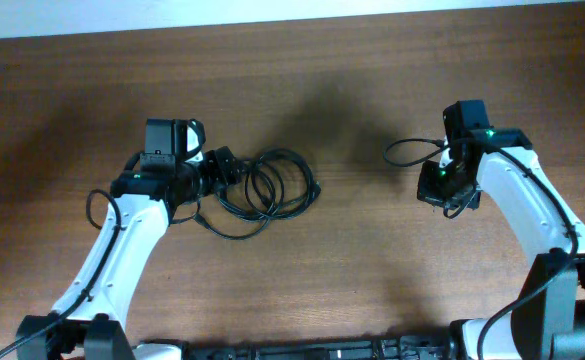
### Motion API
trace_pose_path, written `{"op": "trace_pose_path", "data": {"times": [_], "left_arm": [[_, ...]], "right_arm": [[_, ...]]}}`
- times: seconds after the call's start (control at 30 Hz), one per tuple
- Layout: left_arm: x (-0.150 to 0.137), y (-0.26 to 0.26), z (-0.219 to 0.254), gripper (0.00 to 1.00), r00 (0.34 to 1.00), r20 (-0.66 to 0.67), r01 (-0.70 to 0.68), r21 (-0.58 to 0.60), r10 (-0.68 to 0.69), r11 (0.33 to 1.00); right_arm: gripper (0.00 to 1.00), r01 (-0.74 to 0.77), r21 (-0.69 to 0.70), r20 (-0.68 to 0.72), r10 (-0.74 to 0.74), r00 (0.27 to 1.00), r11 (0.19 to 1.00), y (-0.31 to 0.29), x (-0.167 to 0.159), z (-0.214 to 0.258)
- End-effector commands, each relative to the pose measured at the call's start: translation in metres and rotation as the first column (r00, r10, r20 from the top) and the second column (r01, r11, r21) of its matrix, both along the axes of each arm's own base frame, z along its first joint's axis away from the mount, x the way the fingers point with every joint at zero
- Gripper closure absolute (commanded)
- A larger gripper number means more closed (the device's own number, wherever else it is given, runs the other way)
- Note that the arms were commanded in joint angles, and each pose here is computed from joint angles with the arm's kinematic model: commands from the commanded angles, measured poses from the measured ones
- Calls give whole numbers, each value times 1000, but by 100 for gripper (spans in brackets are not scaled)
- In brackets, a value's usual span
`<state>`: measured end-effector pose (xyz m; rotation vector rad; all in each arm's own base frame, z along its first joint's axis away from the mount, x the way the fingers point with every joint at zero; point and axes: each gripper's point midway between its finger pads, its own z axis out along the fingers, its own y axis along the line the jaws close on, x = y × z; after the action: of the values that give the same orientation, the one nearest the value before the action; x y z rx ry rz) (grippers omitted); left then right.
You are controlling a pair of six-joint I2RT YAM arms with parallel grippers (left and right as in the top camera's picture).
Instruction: Untangle cables
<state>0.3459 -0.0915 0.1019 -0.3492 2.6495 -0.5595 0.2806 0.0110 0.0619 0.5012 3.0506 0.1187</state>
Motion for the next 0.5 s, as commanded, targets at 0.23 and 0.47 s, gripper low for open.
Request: {"op": "trace_pose_path", "data": {"times": [0.23,0.47], "left_arm": [[-2,-97,-51,27,919,26,390,89,-394,916],[-22,-127,-102,64,910,-95,409,53,-403,911]], "right_arm": [[90,-5,10,-12,5,1000,1000,2,-3,-2],[90,-5,10,-12,6,1000,1000,2,-3,-2]]}}
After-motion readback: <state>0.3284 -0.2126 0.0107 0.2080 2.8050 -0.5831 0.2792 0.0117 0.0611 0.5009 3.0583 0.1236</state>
